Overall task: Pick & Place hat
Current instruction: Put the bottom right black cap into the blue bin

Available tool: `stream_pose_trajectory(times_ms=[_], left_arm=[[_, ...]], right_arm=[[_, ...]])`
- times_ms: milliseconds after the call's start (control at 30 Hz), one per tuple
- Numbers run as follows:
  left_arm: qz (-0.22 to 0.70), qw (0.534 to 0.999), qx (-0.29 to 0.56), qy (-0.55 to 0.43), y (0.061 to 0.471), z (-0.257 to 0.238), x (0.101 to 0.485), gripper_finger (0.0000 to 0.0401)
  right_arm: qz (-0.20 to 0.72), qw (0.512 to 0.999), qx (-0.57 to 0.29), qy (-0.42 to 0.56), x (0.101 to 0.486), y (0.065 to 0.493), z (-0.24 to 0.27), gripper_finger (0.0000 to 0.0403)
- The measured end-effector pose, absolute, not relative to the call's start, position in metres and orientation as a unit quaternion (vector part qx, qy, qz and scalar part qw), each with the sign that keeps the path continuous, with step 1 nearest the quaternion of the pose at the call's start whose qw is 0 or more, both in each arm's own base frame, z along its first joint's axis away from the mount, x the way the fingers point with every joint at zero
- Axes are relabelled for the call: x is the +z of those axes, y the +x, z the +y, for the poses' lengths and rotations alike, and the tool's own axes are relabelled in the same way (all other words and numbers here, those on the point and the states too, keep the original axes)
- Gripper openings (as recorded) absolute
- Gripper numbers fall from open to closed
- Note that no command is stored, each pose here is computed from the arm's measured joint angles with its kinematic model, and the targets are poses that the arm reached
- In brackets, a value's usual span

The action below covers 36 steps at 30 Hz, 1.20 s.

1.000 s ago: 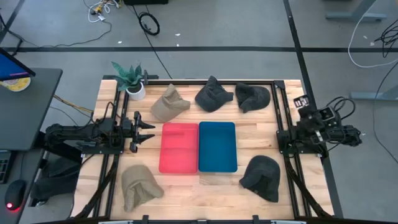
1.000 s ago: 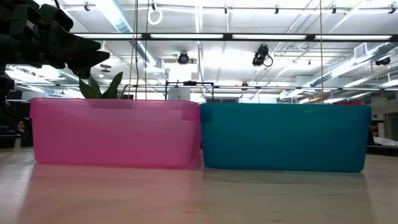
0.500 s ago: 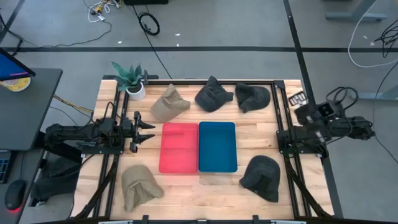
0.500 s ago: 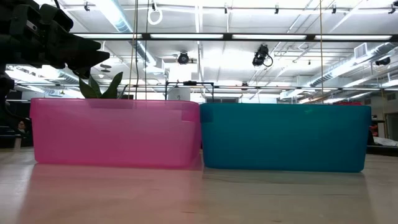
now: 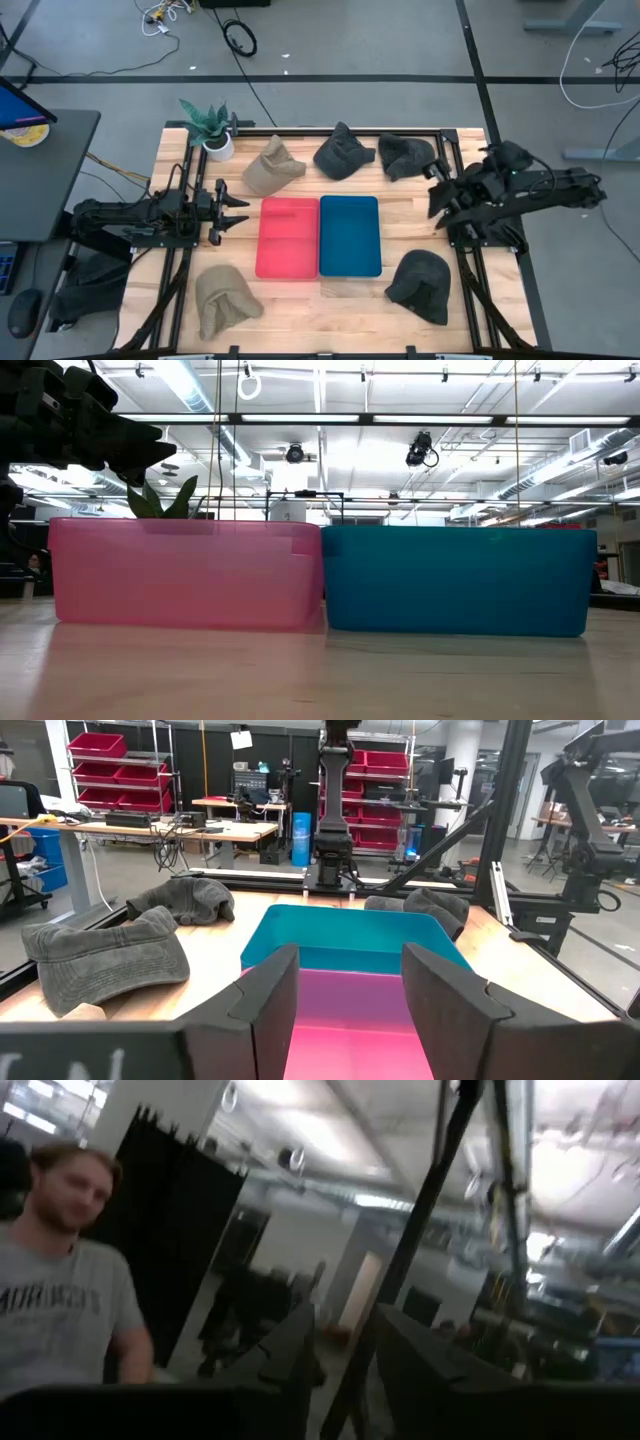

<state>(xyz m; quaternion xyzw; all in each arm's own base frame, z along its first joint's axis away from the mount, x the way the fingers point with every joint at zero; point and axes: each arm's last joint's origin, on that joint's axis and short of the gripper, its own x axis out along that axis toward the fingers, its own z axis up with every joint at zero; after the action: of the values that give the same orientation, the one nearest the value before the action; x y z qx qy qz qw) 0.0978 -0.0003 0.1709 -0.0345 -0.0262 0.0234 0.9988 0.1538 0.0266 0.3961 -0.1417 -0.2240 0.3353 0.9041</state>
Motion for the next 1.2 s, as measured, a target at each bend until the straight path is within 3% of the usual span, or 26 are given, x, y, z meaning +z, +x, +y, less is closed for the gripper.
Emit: stream_pose_trajectory(times_ms=[200,400,600,967,1200], left_arm=[[-0.026,0.999,0.023,-0.034,0.098,0.0,0.171,0.0183],[-0.026,0.999,0.023,-0.035,0.098,0.0,0.171,0.0183],[-0.026,0.999,0.023,-0.034,0.098,0.0,0.171,0.0183],[-0.026,0.999,0.023,-0.035,0.098,0.0,0.171,0.0183],[-0.026,0.999,0.023,-0.035,0.098,0.0,0.171,0.0183]], right_arm=[[-0.114,0.951,0.25,-0.144,0.407,0.167,0.039,0.0111],[-0.079,0.967,0.167,-0.178,0.407,0.179,0.056,0.0111],[-0.034,0.984,0.021,-0.174,0.402,0.187,0.059,0.0111],[-0.019,0.998,0.025,-0.058,0.393,0.206,0.066,0.0111],[0.026,0.998,0.027,-0.06,0.373,0.228,0.073,0.0111]])
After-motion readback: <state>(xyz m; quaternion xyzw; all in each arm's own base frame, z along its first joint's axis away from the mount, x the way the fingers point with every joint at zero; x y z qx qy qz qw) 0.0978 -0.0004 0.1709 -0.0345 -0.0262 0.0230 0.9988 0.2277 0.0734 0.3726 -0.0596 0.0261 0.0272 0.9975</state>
